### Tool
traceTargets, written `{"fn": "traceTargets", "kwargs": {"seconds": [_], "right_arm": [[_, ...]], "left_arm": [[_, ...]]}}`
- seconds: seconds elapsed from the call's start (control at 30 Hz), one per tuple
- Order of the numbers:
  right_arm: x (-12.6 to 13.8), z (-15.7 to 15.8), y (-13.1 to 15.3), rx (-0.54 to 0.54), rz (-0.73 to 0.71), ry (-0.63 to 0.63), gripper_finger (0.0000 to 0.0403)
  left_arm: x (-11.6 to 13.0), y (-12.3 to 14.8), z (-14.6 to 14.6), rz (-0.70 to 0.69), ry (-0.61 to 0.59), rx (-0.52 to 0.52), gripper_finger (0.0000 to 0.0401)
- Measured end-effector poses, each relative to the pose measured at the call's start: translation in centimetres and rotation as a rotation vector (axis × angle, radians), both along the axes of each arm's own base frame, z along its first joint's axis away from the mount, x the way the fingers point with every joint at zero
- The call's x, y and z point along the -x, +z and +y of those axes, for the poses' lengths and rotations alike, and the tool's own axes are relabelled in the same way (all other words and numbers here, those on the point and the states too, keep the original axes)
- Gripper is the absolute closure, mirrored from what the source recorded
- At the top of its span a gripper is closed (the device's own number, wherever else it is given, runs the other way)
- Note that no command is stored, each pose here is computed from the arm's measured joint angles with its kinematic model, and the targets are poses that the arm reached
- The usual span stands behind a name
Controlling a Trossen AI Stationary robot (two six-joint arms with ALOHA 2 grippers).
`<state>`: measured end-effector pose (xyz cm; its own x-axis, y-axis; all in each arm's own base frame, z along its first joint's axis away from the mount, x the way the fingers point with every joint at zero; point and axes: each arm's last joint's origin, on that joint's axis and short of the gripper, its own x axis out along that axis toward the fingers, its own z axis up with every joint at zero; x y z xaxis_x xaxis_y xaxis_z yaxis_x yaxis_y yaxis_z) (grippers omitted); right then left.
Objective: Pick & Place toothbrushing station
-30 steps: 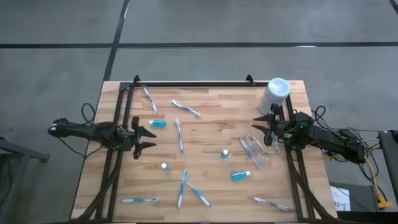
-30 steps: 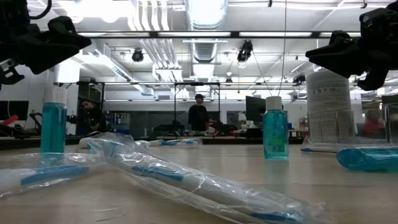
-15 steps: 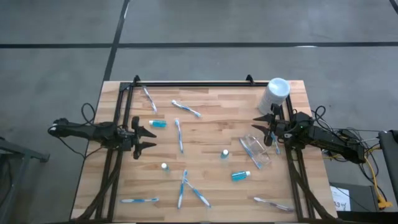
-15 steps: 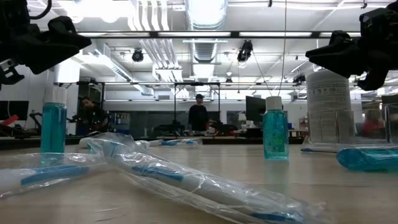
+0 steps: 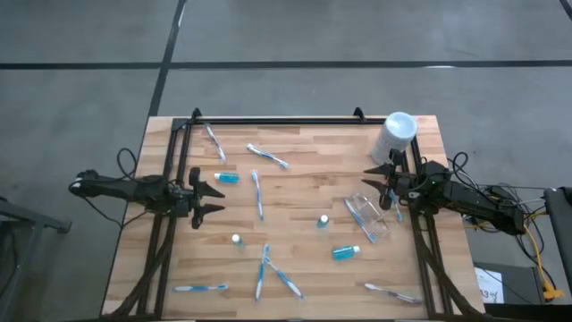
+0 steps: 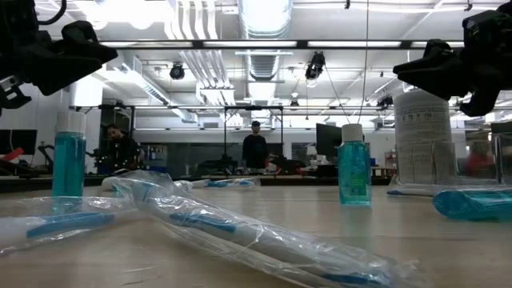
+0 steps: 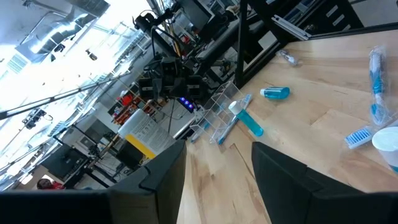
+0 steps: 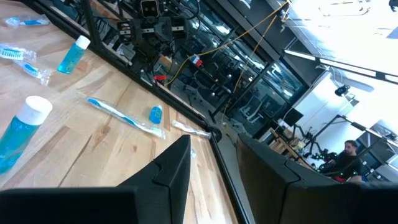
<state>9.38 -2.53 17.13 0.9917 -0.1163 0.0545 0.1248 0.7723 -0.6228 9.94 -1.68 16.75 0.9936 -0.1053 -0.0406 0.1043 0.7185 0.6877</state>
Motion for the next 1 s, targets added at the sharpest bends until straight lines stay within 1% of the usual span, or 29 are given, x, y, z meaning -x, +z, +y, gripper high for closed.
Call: {"fn": "traceTargets", "kwargs": {"seconds": [0.03,0.07,0.17,0.23,0.27,0.33,0.43,0.53,0.57,0.63,0.87,1.0], "right_arm": [[0.0,0.0,0.0,0.009,0.001,0.000,0.0280],[0.0,0.0,0.0,0.044,0.004,-0.003,0.0280],[0.0,0.0,0.0,0.239,0.026,-0.015,0.0280],[0.0,0.0,0.0,0.329,0.037,-0.020,0.0280],[0.0,0.0,0.0,0.354,0.040,-0.021,0.0280],[0.0,0.0,0.0,0.369,0.041,-0.022,0.0280],[0.0,0.0,0.1,0.362,0.038,-0.028,0.0280],[0.0,0.0,0.1,0.391,0.041,-0.030,0.0280],[0.0,0.0,0.1,0.388,0.040,-0.031,0.0280],[0.0,0.0,0.1,0.343,0.027,-0.031,0.0280],[0.1,-0.1,0.7,0.119,-0.062,-0.040,0.0280],[0.2,-0.1,1.3,-0.009,-0.141,-0.031,0.0280]], "left_arm": [[0.0,0.0,0.0,0.000,0.000,0.000,0.0213],[0.0,0.0,0.0,0.000,0.000,0.000,0.0213],[0.0,0.0,0.0,0.000,0.000,0.000,0.0213],[0.0,0.0,0.0,0.000,0.001,0.000,0.0213],[0.0,0.0,0.0,0.000,0.001,0.000,0.0213],[0.0,0.0,0.0,0.000,0.001,0.000,0.0213],[0.0,0.0,0.0,0.001,0.001,0.000,0.0213],[0.0,0.0,0.0,0.000,0.001,0.000,0.0213],[0.0,0.0,0.0,0.000,0.001,0.000,0.0213],[0.0,0.0,0.0,0.001,0.001,0.000,0.0213],[0.0,0.0,0.0,0.000,0.001,0.000,0.0213],[0.0,0.0,0.0,0.000,0.000,0.000,0.0213]]}}
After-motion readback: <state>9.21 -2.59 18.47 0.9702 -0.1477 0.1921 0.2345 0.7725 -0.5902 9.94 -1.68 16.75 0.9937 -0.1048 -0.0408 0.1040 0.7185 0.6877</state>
